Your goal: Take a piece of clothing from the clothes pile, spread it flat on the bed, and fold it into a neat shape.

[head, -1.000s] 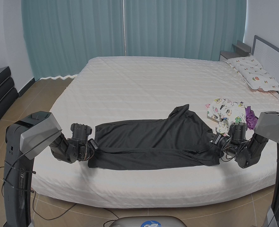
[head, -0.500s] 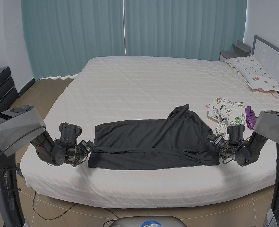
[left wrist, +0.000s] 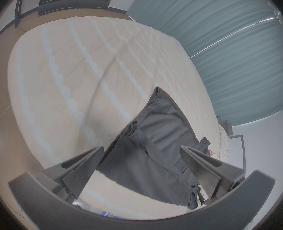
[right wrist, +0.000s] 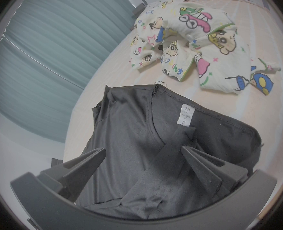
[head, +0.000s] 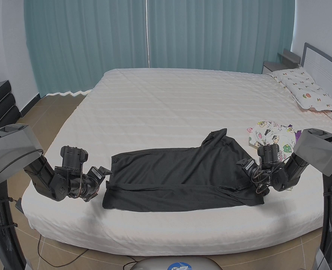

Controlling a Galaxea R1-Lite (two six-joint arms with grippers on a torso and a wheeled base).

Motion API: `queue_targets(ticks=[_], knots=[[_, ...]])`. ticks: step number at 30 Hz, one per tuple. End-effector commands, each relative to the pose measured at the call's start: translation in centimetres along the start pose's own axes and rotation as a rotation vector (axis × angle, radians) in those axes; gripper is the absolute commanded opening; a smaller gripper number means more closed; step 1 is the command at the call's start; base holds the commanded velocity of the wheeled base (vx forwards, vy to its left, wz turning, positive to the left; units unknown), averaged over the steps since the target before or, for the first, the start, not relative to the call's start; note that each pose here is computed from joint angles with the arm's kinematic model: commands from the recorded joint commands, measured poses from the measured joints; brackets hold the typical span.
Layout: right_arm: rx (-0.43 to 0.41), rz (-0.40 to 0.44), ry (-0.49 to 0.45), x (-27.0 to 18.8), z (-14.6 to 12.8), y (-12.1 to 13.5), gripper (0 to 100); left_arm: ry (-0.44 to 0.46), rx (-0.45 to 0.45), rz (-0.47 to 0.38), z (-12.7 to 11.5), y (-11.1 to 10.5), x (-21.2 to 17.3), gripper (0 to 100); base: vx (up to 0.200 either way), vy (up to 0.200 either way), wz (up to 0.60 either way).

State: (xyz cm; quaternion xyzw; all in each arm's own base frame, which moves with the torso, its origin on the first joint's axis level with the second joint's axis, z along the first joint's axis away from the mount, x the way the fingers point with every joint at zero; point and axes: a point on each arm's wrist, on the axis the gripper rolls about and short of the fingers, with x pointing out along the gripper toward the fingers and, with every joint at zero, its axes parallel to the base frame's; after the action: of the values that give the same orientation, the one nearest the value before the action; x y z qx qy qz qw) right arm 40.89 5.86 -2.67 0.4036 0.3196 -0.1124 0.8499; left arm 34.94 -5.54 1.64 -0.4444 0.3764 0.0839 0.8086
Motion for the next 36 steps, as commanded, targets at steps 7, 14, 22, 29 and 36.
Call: queue_targets(ticks=[7,14,22,29,36], knots=[[-0.019,-0.027,0.042,-0.7,-1.1,0.2,100,0.003,-0.003,0.024,0.0,1.0,0.5,100,0.0,0.0,0.0],[-0.05,-0.062,0.086,-0.8,-2.3,0.3,100,0.002,-0.001,0.026,-0.1,1.0,0.6,100,0.0,0.0,0.0],[-0.054,-0.098,0.055,-0.8,-2.3,0.2,0,0.002,-0.001,0.026,-0.1,1.0,0.6,100,0.0,0.0,0.0],[-0.044,-0.111,0.021,-2.4,-1.5,0.2,0,0.003,-0.001,0.028,-0.1,1.1,0.6,100,0.0,0.0,0.0],[-0.04,-0.097,0.008,-3.7,-0.9,0.7,0,0.003,-0.001,0.028,-0.1,1.1,0.6,100,0.0,0.0,0.0]])
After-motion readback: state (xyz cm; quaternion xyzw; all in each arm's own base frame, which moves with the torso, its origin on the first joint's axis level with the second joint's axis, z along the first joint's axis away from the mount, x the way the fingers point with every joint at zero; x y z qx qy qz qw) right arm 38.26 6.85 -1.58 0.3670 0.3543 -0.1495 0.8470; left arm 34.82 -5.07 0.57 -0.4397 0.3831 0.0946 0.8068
